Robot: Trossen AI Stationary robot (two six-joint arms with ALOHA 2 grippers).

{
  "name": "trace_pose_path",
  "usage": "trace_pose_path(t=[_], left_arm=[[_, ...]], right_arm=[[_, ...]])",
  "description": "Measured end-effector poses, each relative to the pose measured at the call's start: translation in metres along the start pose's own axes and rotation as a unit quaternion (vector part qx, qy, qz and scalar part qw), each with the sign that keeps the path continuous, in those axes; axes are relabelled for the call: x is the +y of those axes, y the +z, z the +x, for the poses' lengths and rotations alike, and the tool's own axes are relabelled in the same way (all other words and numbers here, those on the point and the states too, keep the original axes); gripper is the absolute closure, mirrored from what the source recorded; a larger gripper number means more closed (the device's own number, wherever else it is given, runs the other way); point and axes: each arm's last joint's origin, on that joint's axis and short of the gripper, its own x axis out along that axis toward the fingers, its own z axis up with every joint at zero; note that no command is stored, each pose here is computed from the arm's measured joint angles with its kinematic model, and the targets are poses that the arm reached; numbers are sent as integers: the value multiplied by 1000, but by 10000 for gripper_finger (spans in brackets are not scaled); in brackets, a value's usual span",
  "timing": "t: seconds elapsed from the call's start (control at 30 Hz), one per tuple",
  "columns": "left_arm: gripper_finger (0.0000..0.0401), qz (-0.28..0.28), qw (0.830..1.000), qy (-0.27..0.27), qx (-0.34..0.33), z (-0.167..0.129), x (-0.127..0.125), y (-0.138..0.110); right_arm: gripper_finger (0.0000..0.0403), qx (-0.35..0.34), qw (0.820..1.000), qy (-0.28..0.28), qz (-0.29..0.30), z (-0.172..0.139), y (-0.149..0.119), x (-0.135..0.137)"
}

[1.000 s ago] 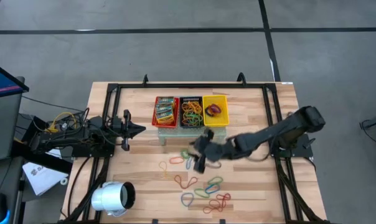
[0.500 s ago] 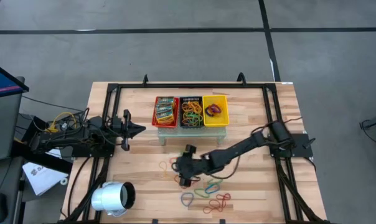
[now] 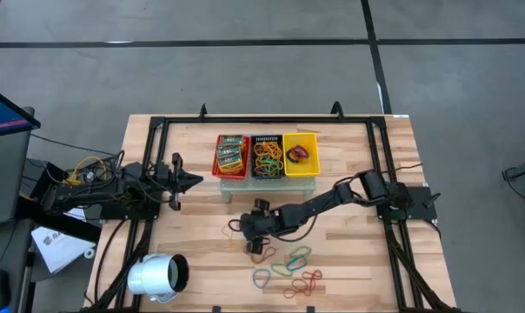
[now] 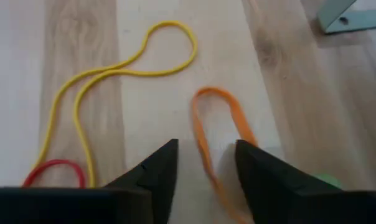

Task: Pick & Place Office Desk Supplies
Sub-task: Put the orange rubber band into the black bin on the shelf, then put the green spring keychain into the yellow bin on the shelf

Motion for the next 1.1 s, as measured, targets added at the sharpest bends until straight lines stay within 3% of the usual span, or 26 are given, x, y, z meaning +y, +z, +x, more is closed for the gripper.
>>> trace_pose_path(t=[0.2, 0.27, 0.53, 0.93, 1.1], left_arm=[[393, 0, 1000, 0, -3, 0, 0, 1], [393, 0, 1000, 0, -3, 0, 0, 1], [393, 0, 1000, 0, -3, 0, 0, 1], [393, 0, 1000, 0, 3, 1, 0, 0], [393, 0, 1000, 0, 5, 1, 0, -1]], right_arm=[[370, 11, 1000, 4, -4, -1, -2, 2], [393, 13, 1000, 6, -4, -1, -2, 2], [398, 7, 1000, 10, 6, -6, 0, 4], [401, -68, 997, 24, -11, -71, 35, 7], [362, -47, 999, 16, -13, -70, 32, 4]])
